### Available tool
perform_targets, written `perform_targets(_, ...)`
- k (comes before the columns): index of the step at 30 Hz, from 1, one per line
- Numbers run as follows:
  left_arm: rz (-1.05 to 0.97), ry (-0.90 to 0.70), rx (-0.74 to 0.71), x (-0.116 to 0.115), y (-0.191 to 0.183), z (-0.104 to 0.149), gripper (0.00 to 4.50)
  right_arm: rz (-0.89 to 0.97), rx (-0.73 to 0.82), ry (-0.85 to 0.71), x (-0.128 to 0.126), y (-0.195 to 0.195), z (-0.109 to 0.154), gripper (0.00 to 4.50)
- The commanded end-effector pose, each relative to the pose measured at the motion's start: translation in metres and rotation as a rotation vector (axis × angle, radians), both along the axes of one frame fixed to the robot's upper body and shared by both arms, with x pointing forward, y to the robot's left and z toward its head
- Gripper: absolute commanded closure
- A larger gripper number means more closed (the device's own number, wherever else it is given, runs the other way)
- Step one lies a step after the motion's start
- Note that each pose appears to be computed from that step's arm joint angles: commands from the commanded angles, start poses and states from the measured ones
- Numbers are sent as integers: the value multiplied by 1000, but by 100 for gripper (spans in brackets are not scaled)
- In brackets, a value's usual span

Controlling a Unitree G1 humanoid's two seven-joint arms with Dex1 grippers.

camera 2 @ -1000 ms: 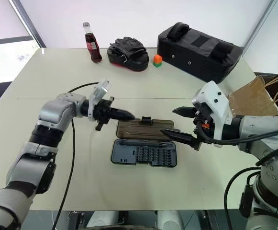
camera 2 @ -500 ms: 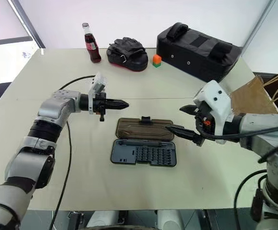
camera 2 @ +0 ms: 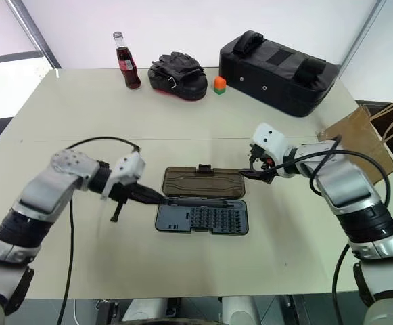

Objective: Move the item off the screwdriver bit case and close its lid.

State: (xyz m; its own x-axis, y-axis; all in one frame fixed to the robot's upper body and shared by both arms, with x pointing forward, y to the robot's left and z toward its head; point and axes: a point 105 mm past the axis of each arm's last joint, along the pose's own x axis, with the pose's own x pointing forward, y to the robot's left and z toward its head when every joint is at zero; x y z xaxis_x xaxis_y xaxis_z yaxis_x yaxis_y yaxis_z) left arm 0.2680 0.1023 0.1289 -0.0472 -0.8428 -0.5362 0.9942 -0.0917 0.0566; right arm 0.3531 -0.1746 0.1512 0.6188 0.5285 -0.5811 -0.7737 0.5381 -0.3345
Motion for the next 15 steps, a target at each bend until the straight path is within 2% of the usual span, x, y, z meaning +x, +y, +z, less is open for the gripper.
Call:
perform_targets(1,-52,-48,33,-12,-8,-2,450,28,-19,-56,9,2,14,56)
perform_targets(5,-75,-58,56,-18,-13,-10,450,45,-26,-63,13,5,15,56)
perform_targets(15,-46,-93,100,-10,-18,-17,450,64,-27,-42,15,13,7,56)
